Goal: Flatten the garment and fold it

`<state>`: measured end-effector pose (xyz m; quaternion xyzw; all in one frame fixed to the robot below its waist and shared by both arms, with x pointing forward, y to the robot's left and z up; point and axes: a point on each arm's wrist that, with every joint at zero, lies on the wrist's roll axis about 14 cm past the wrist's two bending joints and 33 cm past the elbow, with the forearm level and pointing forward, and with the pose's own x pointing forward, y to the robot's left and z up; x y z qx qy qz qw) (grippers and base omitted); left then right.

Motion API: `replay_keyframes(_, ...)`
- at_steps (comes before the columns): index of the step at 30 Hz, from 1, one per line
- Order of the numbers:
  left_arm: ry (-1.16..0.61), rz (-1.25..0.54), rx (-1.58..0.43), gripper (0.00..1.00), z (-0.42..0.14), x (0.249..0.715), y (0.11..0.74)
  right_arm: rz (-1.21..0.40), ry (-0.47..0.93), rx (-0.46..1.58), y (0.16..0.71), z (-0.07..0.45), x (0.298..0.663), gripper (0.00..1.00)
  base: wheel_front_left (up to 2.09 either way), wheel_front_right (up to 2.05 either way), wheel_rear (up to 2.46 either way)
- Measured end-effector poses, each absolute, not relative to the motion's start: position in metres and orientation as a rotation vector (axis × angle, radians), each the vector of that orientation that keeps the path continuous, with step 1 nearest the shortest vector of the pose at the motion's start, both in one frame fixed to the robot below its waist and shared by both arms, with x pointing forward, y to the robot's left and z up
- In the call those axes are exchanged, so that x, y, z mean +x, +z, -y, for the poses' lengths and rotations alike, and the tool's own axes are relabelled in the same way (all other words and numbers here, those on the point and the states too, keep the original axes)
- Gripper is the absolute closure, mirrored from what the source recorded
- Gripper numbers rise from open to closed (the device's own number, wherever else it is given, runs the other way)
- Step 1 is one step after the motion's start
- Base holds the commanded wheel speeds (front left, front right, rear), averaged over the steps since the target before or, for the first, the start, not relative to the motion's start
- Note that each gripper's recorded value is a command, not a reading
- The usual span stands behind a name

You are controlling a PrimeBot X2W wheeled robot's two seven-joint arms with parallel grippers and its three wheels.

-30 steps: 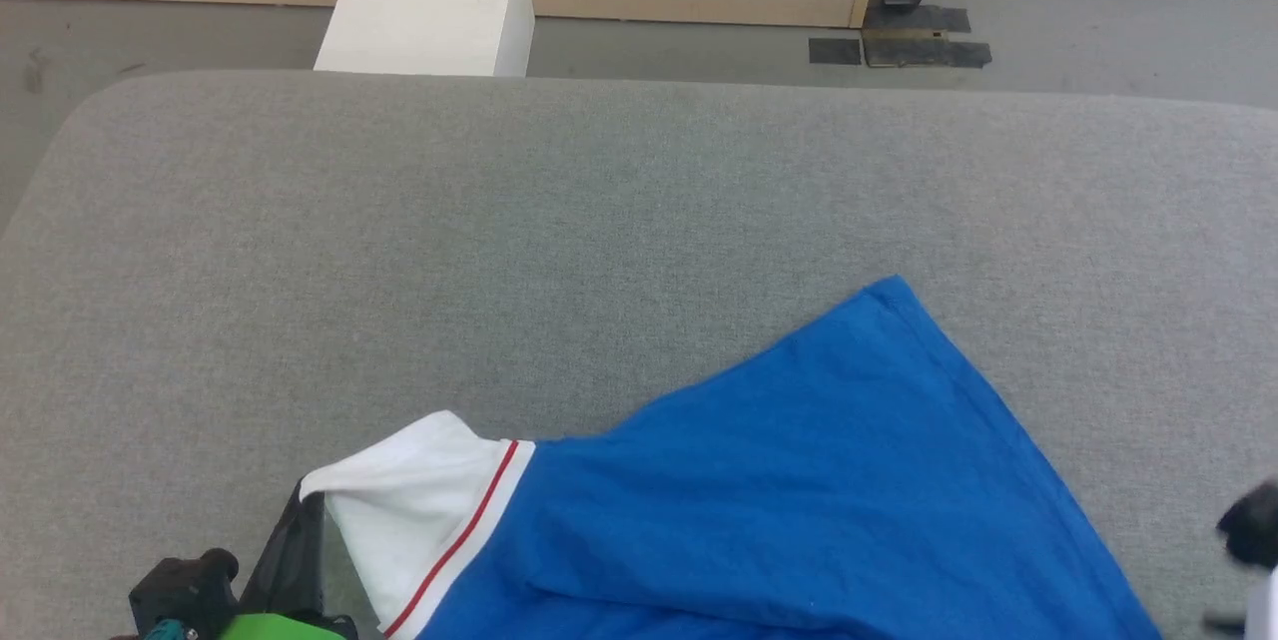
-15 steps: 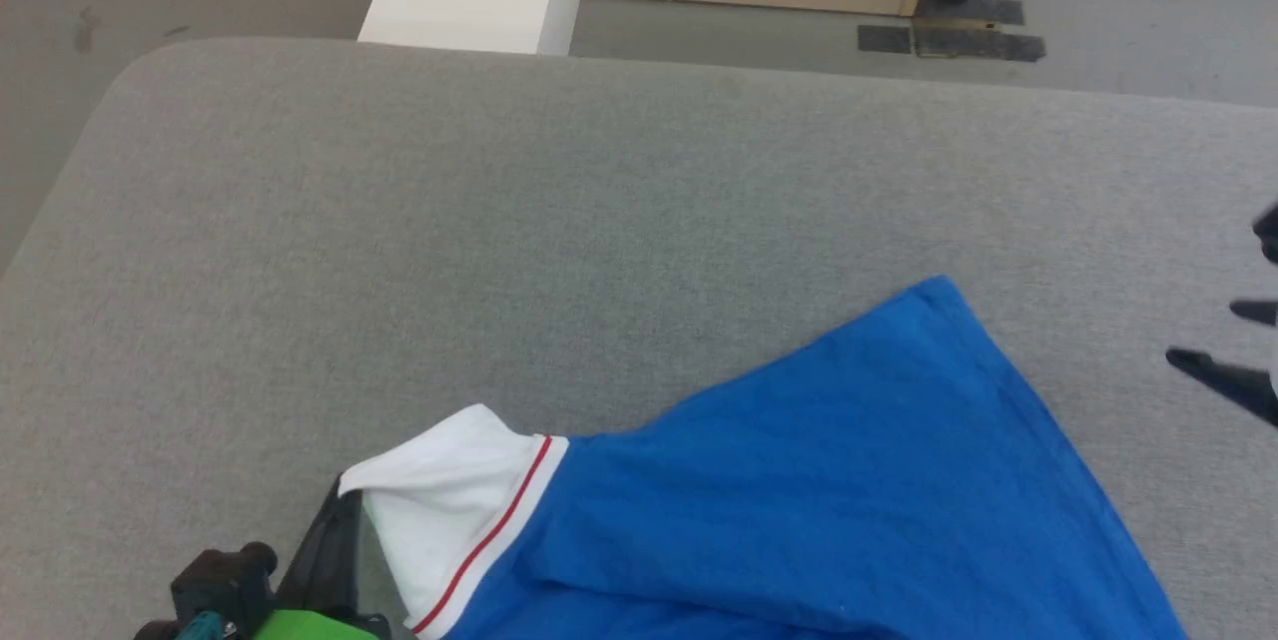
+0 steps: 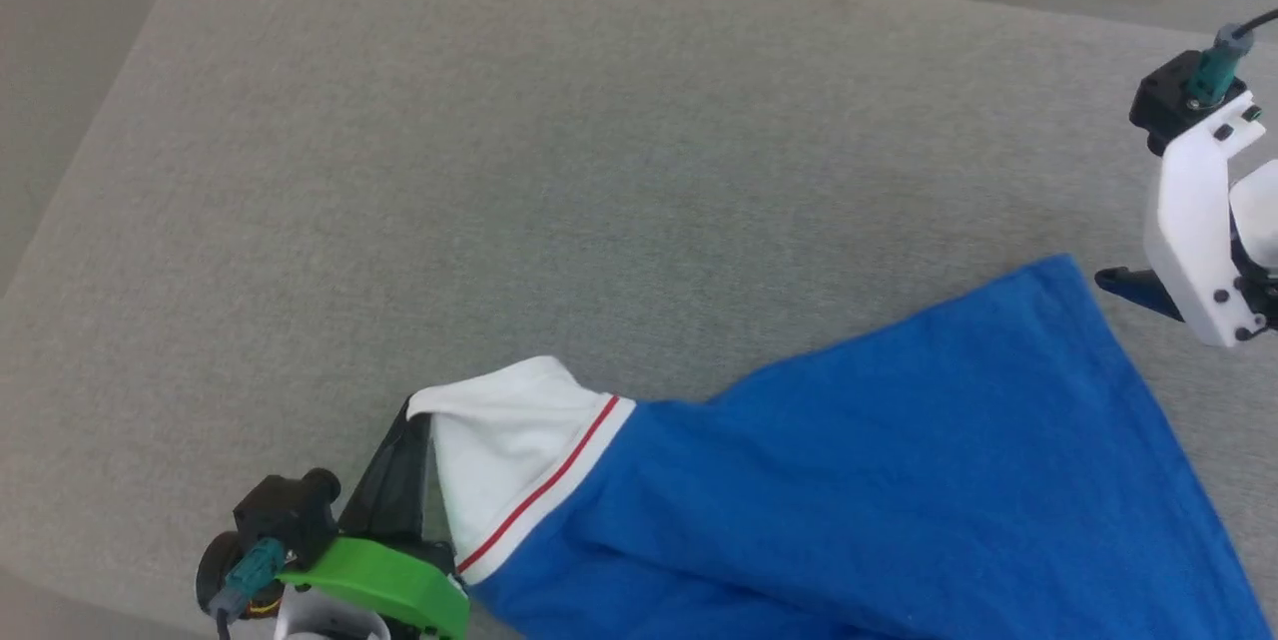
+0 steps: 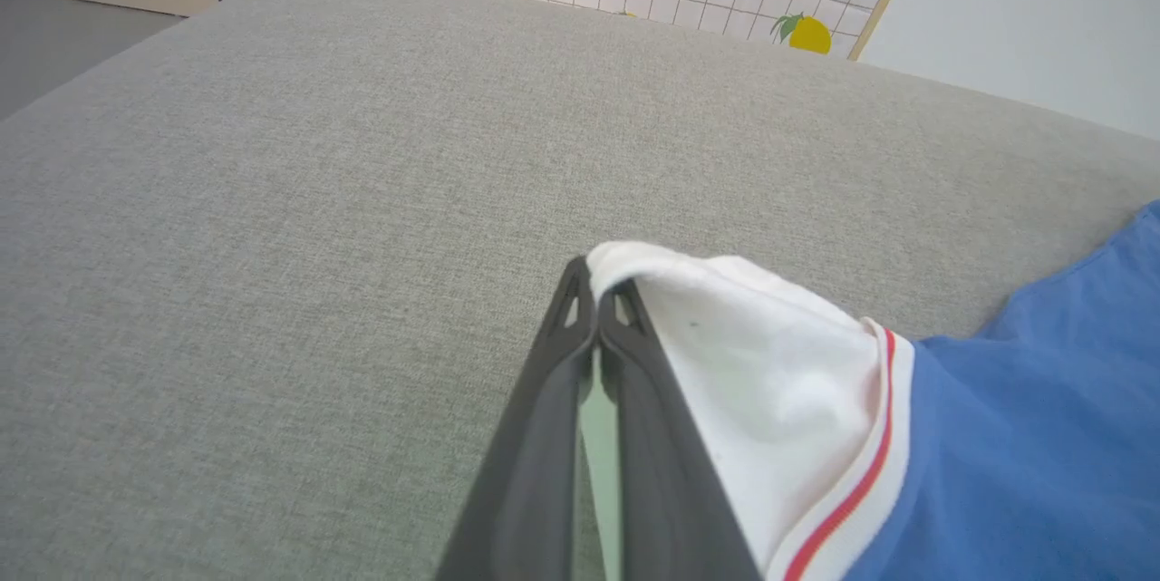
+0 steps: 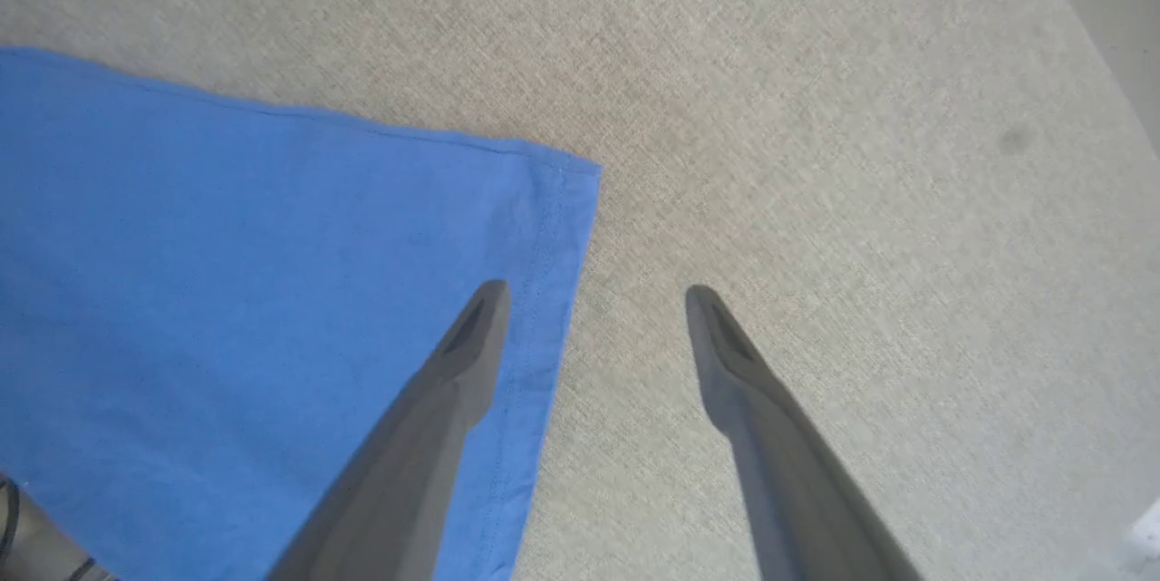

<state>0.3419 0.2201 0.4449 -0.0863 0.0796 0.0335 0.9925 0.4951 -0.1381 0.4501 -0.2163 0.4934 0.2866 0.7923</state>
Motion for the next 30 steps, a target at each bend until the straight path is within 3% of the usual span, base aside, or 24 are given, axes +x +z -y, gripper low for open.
replay_keyframes(13, 0.137, -0.216, -0.171, 1.00, -0.236, 0.337, 0.423, -1.184, 0.688, -0.429, 0.369, 0.109, 0.497, 0.00, 0.00, 0.00, 0.00)
replay_keyframes(14, 0.141, -0.220, -0.169, 1.00, -0.237, 0.336, 0.422, -1.189, 0.691, -0.428, 0.367, 0.109, 0.496, 0.56, 0.00, 0.00, 0.00)
replay_keyframes(15, 0.144, -0.221, -0.169, 1.00, -0.238, 0.336, 0.421, -1.190, 0.694, -0.434, 0.366, 0.110, 0.496, 1.00, 0.00, 0.00, 0.00)
replay_keyframes(25, 0.132, -0.195, -0.165, 1.00, -0.238, 0.335, 0.428, -1.119, 0.716, -0.428, 0.381, 0.108, 0.484, 1.00, 0.00, 0.00, 0.00)
replay_keyframes(30, 0.130, -0.192, -0.154, 1.00, -0.241, 0.326, 0.430, -0.954, 0.755, -0.385, 0.413, 0.095, 0.482, 1.00, 0.00, 0.00, 0.00)
